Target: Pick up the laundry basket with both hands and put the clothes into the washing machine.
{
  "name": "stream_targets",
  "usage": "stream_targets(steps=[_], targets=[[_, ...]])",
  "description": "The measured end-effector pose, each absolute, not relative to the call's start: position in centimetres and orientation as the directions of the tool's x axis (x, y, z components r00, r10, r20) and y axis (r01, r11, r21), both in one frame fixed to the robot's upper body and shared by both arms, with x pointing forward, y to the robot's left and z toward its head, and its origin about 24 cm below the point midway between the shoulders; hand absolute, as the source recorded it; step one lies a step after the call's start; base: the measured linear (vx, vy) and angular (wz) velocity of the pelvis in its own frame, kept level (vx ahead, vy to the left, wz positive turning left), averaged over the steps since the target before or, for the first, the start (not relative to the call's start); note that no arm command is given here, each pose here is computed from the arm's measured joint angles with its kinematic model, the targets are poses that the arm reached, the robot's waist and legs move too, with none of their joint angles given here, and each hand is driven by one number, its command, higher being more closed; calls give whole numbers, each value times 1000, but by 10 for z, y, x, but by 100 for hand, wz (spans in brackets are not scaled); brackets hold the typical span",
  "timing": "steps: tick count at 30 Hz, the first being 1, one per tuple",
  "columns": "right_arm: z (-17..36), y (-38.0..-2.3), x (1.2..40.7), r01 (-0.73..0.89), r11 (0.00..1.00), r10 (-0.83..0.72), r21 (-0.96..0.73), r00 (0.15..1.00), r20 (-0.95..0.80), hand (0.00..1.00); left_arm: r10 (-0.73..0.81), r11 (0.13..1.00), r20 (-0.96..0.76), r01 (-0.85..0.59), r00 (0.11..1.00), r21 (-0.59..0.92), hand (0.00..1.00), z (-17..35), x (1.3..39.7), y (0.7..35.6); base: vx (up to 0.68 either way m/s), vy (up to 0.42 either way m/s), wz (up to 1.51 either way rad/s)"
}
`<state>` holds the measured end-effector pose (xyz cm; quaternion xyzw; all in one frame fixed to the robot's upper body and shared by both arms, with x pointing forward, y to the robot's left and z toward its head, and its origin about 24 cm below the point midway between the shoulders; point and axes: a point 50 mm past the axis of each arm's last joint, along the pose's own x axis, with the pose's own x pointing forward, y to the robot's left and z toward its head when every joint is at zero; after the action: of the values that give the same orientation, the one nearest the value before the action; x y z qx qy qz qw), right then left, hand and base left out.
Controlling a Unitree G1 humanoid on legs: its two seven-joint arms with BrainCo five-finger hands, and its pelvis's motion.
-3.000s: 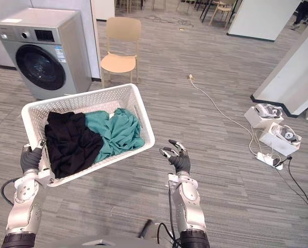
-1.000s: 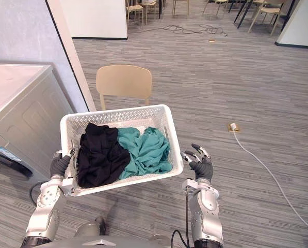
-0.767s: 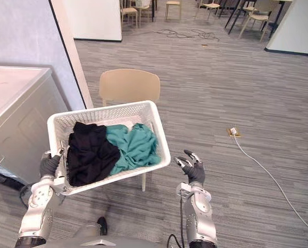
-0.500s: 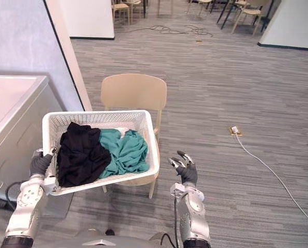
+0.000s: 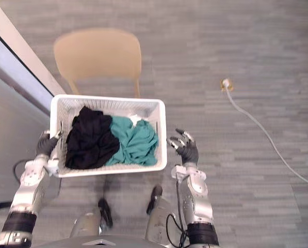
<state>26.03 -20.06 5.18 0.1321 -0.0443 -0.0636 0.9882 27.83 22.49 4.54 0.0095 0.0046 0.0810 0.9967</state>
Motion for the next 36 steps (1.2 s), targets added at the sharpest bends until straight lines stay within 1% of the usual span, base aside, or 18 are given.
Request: stream_targets(steps=[6, 12, 15, 20, 21, 25, 27, 31, 36], targets=[[87, -179, 267, 2, 959, -69, 283, 972, 226, 100, 213, 976, 59, -215, 975, 25, 100, 64, 290, 229, -92, -23, 6], [95, -173, 268, -19, 954, -64, 300, 962, 265, 100, 250, 967, 102, -253, 963, 14, 100, 76, 296, 231, -29, 8, 7], [110, -168, 265, -45, 952, -61, 304, 942, 329, 100, 249, 967, 180, -254, 951, 3, 100, 100, 309, 227, -19, 9, 7], [124, -167, 271, -48, 950, -75, 308, 923, 376, 100, 254, 966, 307, -259, 917, -27, 100, 142, 327, 221, 0, 0, 0], [128, -166, 272, -55, 950, -74, 307, 916, 393, 100, 253, 966, 349, -256, 902, -40, 0, 156, 330, 218, 10, 15, 3], [158, -168, 270, -63, 946, -111, 317, 858, 502, 100, 255, 965, 499, -252, 828, -76, 0, 204, 333, 212, 15, 13, 5], [167, -170, 273, -54, 947, -128, 316, 840, 527, 100, 264, 963, 528, -256, 807, -90, 0, 217, 335, 213, 35, 15, 4], [177, -172, 269, -51, 950, -139, 308, 813, 565, 100, 272, 961, 544, -250, 794, -116, 0, 224, 335, 213, 56, 26, 1], [176, -173, 267, -46, 951, -141, 306, 815, 562, 100, 290, 955, 550, -269, 783, -121, 0, 226, 332, 224, 27, 16, -2]])
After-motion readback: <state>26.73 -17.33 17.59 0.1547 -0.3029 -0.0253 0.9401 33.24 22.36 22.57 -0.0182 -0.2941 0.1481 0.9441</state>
